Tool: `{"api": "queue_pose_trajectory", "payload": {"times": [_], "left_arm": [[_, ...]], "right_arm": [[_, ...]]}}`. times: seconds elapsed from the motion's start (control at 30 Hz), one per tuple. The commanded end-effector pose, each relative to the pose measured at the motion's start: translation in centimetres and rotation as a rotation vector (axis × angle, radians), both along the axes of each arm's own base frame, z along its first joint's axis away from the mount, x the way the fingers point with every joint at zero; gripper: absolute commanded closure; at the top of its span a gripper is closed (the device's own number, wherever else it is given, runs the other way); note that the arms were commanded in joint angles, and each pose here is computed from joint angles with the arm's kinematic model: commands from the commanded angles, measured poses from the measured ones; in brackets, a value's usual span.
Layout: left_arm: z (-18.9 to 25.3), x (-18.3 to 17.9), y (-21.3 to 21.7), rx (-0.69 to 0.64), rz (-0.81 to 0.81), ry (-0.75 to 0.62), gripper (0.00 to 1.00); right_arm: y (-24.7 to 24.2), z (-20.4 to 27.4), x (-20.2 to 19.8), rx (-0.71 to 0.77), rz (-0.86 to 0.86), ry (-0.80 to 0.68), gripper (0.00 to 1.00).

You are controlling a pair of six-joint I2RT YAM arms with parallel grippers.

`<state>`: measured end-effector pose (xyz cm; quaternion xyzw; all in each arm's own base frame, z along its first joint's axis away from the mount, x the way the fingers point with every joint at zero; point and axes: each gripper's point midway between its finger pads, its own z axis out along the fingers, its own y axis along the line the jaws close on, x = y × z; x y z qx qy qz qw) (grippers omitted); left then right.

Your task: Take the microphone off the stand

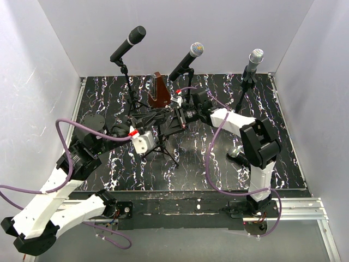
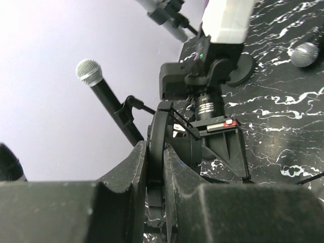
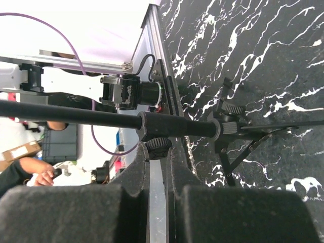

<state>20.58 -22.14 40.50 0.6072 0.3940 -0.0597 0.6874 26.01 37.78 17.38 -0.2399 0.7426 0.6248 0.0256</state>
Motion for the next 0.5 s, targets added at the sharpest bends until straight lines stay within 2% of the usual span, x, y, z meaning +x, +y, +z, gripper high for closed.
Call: {"api": "queue_pose_trajectory", "payload": {"times": [0.0,0.2,0.37,0.43,0.47], "left_arm": [[2.1,2.4,2.2,-0.16,0.207,0.045,1.0],[1.4,1.7,2.8,-0.189,0.211,0.062,1.0],[1.2,1.2,2.7,-0.177,0.183,0.043,1.0],[1.2,0.7,2.5,-0.157,0.153,0.023,1.0],[1.3,0.3,2.4,-0.138,0.133,-0.003,1.0]], "right_arm": [[-0.7,3.7,-0.7,0.068,-0.015,-0.21,0.99],[-1.3,3.3,-0.9,0.031,-0.038,-0.524,0.99],[-1.7,2.2,-1.1,0.031,0.005,-0.918,0.99],[-2.0,1.9,-0.5,0.02,-0.024,-0.99,0.99],[-2.1,1.9,0.1,0.001,-0.046,-0.993,0.94]]}}
